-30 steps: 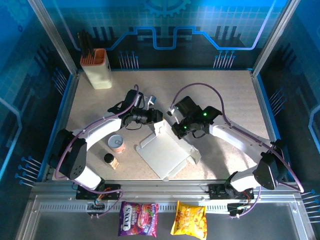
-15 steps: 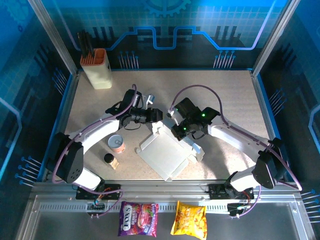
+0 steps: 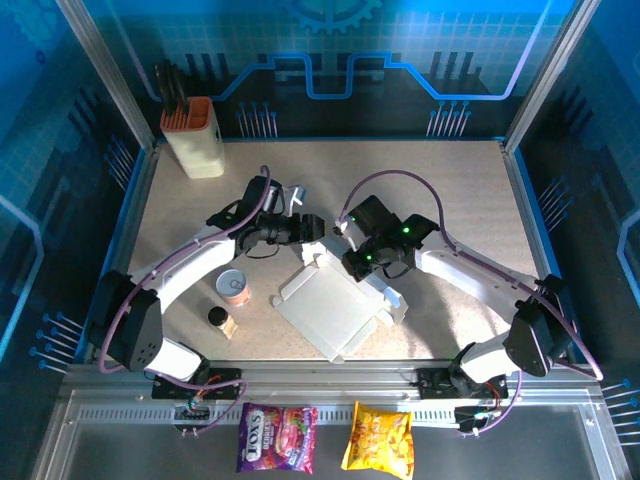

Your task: Fold the paper box

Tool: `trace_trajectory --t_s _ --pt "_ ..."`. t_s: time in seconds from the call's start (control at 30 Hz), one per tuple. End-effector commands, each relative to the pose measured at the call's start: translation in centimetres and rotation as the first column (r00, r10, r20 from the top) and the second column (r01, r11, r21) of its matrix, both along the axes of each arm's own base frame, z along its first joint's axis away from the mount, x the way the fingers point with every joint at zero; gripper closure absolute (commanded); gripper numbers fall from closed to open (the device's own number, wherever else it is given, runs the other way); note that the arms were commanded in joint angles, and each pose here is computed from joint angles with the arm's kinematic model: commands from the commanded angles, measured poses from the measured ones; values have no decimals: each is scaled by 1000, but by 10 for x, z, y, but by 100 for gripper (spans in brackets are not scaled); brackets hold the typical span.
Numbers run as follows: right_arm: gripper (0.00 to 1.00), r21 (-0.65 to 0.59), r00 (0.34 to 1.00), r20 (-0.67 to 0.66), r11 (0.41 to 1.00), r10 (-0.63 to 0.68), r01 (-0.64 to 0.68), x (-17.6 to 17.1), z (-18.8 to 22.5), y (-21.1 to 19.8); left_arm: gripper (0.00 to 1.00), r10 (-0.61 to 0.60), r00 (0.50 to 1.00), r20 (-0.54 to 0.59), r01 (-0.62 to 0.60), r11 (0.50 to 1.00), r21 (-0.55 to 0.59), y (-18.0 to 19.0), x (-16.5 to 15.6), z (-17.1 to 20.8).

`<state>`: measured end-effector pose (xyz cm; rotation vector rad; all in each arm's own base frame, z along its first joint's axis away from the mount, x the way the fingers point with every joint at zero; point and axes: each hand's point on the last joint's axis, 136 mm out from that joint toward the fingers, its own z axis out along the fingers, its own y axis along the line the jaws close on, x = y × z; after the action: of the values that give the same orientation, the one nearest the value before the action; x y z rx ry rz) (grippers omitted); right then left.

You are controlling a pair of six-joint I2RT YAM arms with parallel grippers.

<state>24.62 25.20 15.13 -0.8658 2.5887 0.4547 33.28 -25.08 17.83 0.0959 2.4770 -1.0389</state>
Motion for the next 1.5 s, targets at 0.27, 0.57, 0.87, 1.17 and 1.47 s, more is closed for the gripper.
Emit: trace_trajectory --t_s 0.27,0.57,0.87,1.17,1.47 --pt "92 5 1000 -29 1000 -6 6 -2 -5 -1 37 -68 995 -72 75 992 105 -5 5 -19" --pt "91 6 999 -31 1000 -10 10 -2 -6 0 46 -128 981 -143 136 989 51 -23 -13 -23" --pt "91 14 1000 -29 1000 -9 10 -2 -4 0 61 -107 978 -181 132 983 129 -19 -20 -50" --pt "85 15 1000 -8 1000 1 -1 -1 9 0 65 -84 983 -165 107 985 135 -15 -26 -56" --pt "67 -18 1000 -8 1000 21 -21 10 19 -31 65 -80 984 -157 100 987 127 -13 -31 -58"
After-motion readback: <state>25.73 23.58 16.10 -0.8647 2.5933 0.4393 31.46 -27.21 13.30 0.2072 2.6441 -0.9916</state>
